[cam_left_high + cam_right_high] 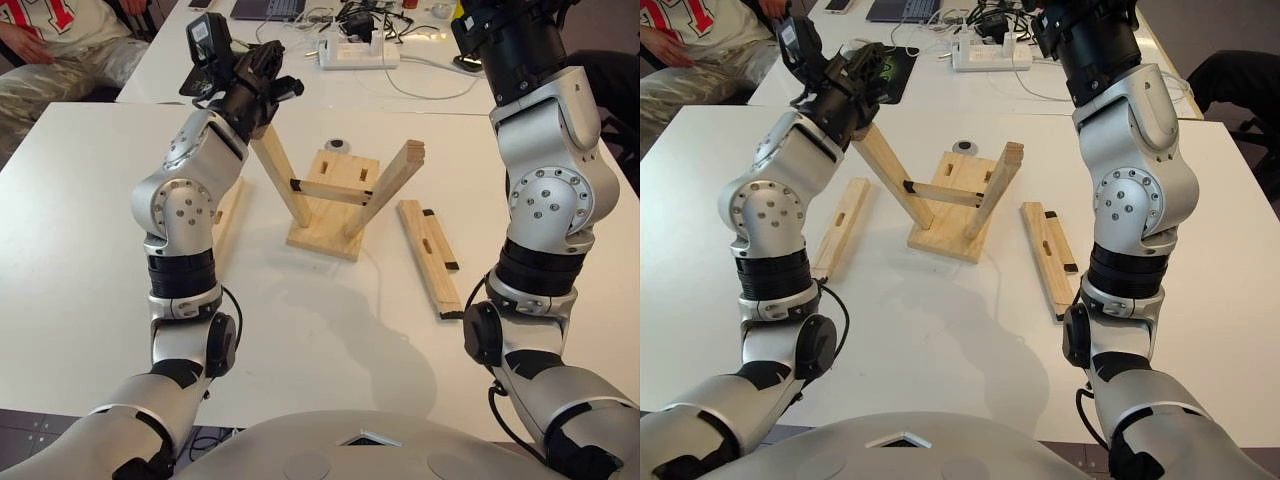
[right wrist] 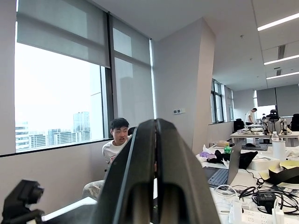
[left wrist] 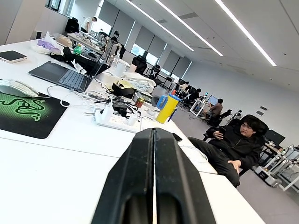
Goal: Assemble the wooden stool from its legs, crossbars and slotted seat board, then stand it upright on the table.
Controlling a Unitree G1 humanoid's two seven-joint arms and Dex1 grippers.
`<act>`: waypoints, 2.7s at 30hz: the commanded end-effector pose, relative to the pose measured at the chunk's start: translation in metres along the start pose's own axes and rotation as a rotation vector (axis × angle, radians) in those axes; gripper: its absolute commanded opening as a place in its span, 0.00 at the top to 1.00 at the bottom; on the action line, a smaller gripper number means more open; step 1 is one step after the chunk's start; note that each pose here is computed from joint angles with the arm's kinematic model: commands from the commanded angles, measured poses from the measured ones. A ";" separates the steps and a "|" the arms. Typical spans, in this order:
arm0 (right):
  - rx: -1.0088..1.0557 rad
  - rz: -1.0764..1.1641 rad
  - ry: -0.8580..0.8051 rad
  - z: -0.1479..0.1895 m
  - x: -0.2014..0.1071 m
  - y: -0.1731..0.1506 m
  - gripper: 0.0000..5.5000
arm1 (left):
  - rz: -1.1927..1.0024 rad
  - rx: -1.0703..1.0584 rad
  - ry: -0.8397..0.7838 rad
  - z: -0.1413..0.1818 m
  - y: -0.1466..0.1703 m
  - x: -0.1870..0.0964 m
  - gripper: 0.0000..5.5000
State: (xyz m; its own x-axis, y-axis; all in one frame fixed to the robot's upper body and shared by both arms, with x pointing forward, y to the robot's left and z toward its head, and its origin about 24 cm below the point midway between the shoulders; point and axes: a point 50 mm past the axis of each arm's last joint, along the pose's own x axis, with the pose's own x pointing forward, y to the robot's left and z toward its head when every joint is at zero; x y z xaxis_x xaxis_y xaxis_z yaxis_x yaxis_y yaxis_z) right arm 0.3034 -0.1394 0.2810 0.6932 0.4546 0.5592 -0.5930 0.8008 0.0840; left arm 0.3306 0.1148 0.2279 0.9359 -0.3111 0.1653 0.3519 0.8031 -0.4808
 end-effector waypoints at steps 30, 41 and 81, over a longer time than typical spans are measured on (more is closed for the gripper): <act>-0.476 0.392 0.906 -0.100 -0.059 -0.114 1.00 | 0.359 0.328 0.004 0.000 0.077 -0.110 1.00; -0.221 0.382 1.149 -0.053 -0.131 -0.117 1.00 | 0.454 0.346 0.089 -0.024 0.082 -0.148 1.00; -0.241 0.190 1.481 -0.092 -0.207 -0.088 0.59 | 0.511 0.337 0.080 -0.037 0.079 -0.160 1.00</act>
State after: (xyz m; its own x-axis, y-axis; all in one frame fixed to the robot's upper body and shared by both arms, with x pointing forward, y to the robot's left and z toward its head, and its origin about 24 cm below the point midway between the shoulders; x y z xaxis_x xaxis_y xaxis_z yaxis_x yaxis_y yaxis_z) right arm 0.2509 -0.2711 0.0829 0.4789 0.4079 -0.7774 -0.7418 0.6615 -0.1099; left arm 0.2068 0.2100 0.1295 0.9865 0.1320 -0.0970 -0.1486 0.9705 -0.1899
